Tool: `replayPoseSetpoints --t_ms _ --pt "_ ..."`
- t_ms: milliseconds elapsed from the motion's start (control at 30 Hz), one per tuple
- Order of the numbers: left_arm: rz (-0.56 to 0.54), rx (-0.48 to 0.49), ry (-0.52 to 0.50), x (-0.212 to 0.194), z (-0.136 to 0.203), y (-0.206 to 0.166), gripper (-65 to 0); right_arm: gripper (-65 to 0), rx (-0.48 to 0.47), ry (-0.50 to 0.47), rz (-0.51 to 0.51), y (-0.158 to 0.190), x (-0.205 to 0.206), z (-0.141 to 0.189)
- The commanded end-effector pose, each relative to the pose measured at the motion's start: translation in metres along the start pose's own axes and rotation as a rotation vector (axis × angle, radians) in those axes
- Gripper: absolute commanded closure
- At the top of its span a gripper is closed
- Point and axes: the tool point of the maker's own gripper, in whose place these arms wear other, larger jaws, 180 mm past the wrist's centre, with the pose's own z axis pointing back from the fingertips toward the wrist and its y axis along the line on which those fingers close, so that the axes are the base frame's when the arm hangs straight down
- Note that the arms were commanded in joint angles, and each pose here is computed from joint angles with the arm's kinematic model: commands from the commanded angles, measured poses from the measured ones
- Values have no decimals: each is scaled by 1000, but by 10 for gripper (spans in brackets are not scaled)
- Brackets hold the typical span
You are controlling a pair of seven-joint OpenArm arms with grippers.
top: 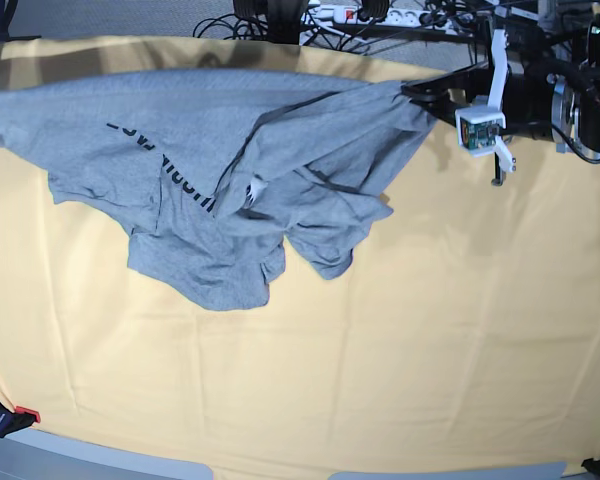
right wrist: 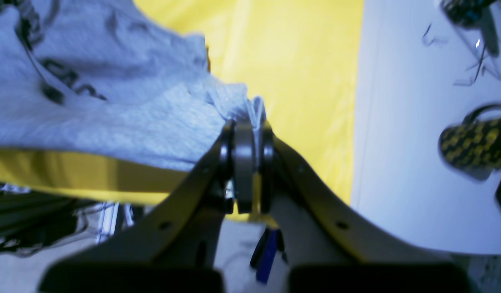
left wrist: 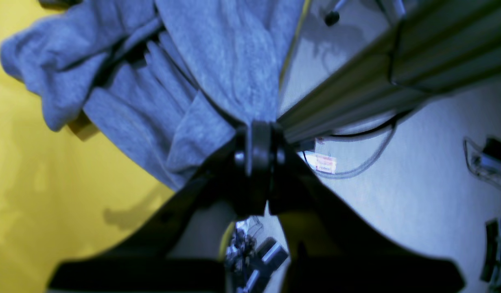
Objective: Layout the t-shirt on the table in an organized manner, then fold the t-shirt properly
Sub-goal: 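Pull the lifted shirt away from the right gripper, stretching it, then lower the stretched shirt onto the table with both grippers and release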
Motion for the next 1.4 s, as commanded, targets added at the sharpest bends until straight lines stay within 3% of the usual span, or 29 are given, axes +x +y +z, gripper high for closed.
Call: replayPoseSetpoints --t_ms 0,200,267,433,633,733,1100,1367 --pt "-17 -5 1 2 4 -5 0 0 -11 -7 33 -3 6 3" --pt "39 16 28 -11 12 -14 0 0 31 -43 49 8 14 6" --pt "34 68 -33 1 19 -6 0 0 32 -106 50 8 26 7" --pt "-46 275 -315 54 44 29 0 0 34 -295 62 8 65 9" --pt "-122 383 -376 72 39 51 0 0 112 -438 71 28 104 -10" --pt "-135 398 -414 80 30 55 0 0 157 -433 104 45 113 -30" --pt "64 367 -399 45 6 121 0 0 169 -446 257 82 145 -86" --pt "184 508 -435 37 36 186 0 0 144 -391 74 57 150 -146"
